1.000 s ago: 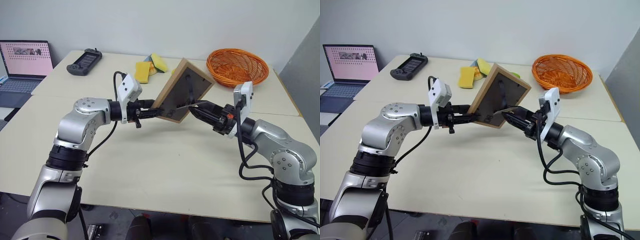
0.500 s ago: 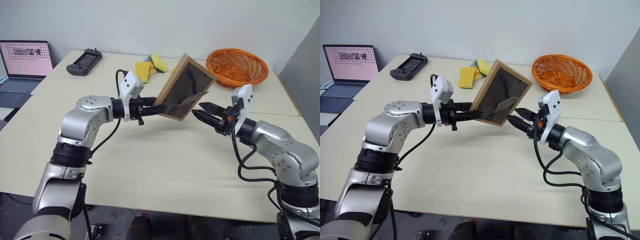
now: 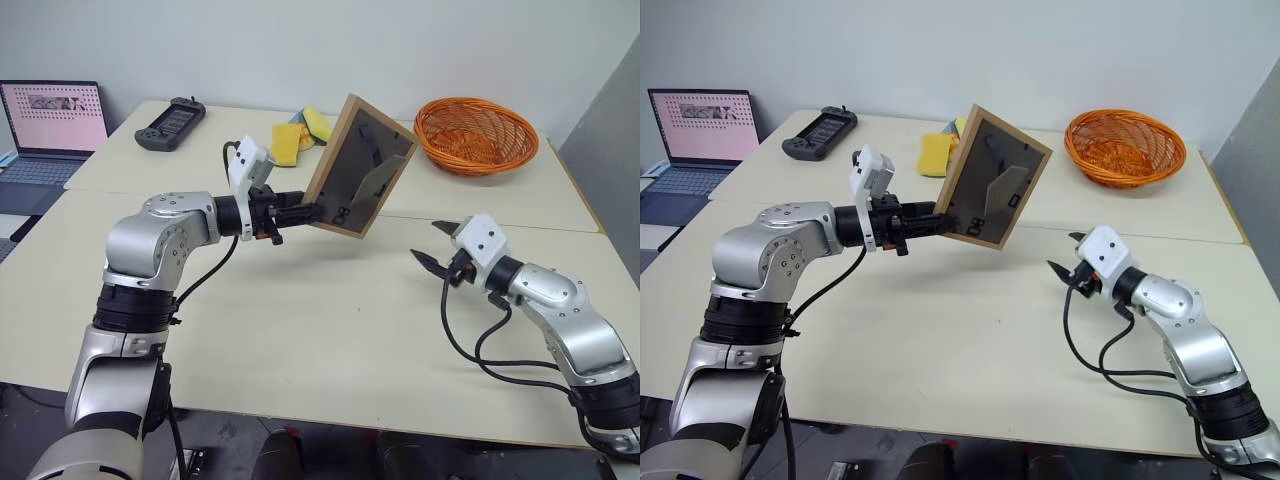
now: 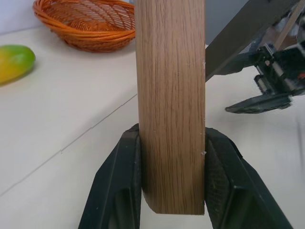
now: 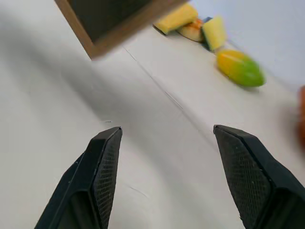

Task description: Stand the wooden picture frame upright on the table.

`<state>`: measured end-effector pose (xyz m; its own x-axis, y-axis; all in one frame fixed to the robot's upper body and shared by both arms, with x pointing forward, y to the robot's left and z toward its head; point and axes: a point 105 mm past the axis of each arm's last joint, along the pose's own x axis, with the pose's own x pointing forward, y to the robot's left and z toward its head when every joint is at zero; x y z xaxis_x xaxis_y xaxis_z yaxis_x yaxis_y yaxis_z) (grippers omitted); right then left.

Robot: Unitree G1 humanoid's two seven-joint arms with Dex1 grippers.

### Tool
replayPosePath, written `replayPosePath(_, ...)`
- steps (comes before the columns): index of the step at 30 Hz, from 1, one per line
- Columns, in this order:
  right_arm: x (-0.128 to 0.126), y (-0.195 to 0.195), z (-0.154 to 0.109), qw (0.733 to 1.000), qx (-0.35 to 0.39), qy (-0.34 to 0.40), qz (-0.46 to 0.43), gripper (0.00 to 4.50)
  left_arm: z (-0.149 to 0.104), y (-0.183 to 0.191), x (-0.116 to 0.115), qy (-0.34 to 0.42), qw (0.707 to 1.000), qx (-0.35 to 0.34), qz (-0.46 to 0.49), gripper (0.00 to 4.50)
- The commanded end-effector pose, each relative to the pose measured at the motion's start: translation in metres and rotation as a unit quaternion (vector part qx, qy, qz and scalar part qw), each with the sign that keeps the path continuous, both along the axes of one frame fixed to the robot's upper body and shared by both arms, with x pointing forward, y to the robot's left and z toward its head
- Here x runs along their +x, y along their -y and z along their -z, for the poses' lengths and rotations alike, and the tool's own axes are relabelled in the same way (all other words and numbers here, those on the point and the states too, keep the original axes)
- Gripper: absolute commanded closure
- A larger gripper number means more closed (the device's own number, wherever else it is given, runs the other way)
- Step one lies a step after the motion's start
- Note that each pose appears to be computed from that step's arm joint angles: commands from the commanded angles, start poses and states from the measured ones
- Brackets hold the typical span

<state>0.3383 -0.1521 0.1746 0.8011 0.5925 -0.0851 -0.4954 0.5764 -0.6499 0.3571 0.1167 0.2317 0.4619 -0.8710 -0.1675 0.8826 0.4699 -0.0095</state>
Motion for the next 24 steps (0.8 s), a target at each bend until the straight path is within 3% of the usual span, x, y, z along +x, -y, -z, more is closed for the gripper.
replayPosePath(1,0.0,0.009,-0.009,0.973,-0.143,0.183,-0.011,1.25,-0.007,0.0,-0.019,-0.069,0.997,-0.037,0.013,3.2)
replayPosePath(7,-0.006,0.002,-0.009,0.91,-0.227,0.342,-0.066,1.25,0.019,0.003,-0.05,-0.222,0.973,-0.058,0.026,3.2)
replayPosePath(10,-0.007,-0.004,-0.009,0.888,-0.225,0.394,-0.082,1.25,0.025,0.003,-0.059,-0.272,0.959,-0.073,0.025,3.2)
replayPosePath(15,-0.007,-0.018,-0.017,0.86,-0.21,0.454,-0.097,1.25,0.025,0.003,-0.059,-0.286,0.954,-0.086,0.017,3.2)
replayPosePath(24,0.002,-0.041,-0.014,0.849,-0.19,0.481,-0.111,1.25,0.025,0.006,-0.059,-0.302,0.948,-0.099,0.018,3.2)
